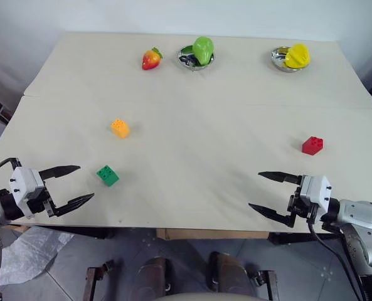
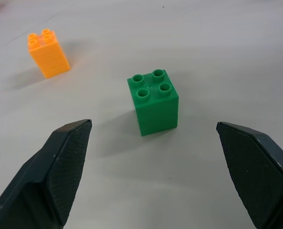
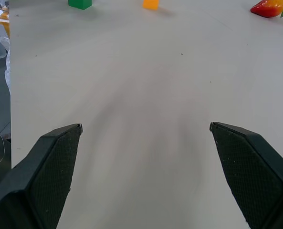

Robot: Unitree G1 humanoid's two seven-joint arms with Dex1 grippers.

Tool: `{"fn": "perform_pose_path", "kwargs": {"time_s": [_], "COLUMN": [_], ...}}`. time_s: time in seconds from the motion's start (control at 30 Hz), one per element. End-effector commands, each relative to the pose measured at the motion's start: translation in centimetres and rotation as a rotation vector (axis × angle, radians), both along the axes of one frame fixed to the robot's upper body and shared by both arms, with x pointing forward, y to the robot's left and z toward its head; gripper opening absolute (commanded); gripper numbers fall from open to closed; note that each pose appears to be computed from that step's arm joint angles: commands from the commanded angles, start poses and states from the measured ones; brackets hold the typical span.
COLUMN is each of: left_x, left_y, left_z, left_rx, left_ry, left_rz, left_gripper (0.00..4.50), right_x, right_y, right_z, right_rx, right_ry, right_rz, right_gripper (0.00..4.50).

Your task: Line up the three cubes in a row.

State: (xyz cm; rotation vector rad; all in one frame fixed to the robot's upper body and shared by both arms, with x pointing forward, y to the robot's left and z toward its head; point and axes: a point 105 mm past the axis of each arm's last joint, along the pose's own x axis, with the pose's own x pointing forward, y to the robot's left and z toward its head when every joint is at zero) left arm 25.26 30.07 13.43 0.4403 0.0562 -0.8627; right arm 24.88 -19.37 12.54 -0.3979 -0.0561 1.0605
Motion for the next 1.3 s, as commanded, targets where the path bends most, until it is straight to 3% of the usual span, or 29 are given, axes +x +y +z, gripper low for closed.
{"fn": "perform_pose_path", "kwargs": {"time_s": [0.03,0.13,0.2,0.33,0.47,0.53,0.7,0.83,0.9,1.03,1.3], "left_x": [-0.1,0.2,0.2,1.3,2.3,3.6,4.6,4.3,4.4,5.0,4.6], "left_y": [0.0,-0.9,-2.3,-7.8,-11.4,-13.8,-16.9,-17.6,-17.6,-18.1,-18.5], "left_z": [1.0,3.8,4.9,5.6,4.9,4.2,3.6,2.9,3.0,4.1,4.0], "left_rx": [-0.008,-0.145,-0.242,-0.192,-0.135,-0.096,-0.177,-0.200,-0.197,-0.224,-0.187], "left_ry": [-0.023,-0.050,0.033,0.018,-0.003,-0.038,-0.052,0.019,0.029,-0.003,-0.019], "left_rz": [-0.007,-0.026,-0.083,-0.239,-0.354,-0.398,-0.455,-0.504,-0.507,-0.504,-0.518], "left_gripper": [4.47,4.47,4.47,4.47,4.47,4.47,4.47,4.47,4.47,4.47,4.47], "right_x": [0.1,0.4,0.7,0.3,-1.1,-1.8,-1.4,1.6,4.2,7.0,10.9], "right_y": [-0.1,-1.1,-2.3,-6.9,-11.1,-13.7,-14.2,-11.9,-12.7,-13.3,-16.1], "right_z": [1.3,2.3,3.1,4.8,4.4,2.5,1.6,3.5,3.7,4.5,2.7], "right_rx": [0.013,0.043,0.079,0.208,0.250,0.211,0.233,0.281,0.269,0.257,0.229], "right_ry": [-0.067,-0.087,-0.100,-0.155,-0.210,-0.176,-0.153,-0.134,-0.030,0.053,0.128], "right_rz": [-0.015,-0.098,-0.193,-0.506,-0.772,-0.964,-1.100,-1.048,-1.160,-1.246,-1.405], "right_gripper": [4.50,4.50,4.50,4.50,4.50,4.50,4.50,4.50,4.50,4.50,4.50]}}
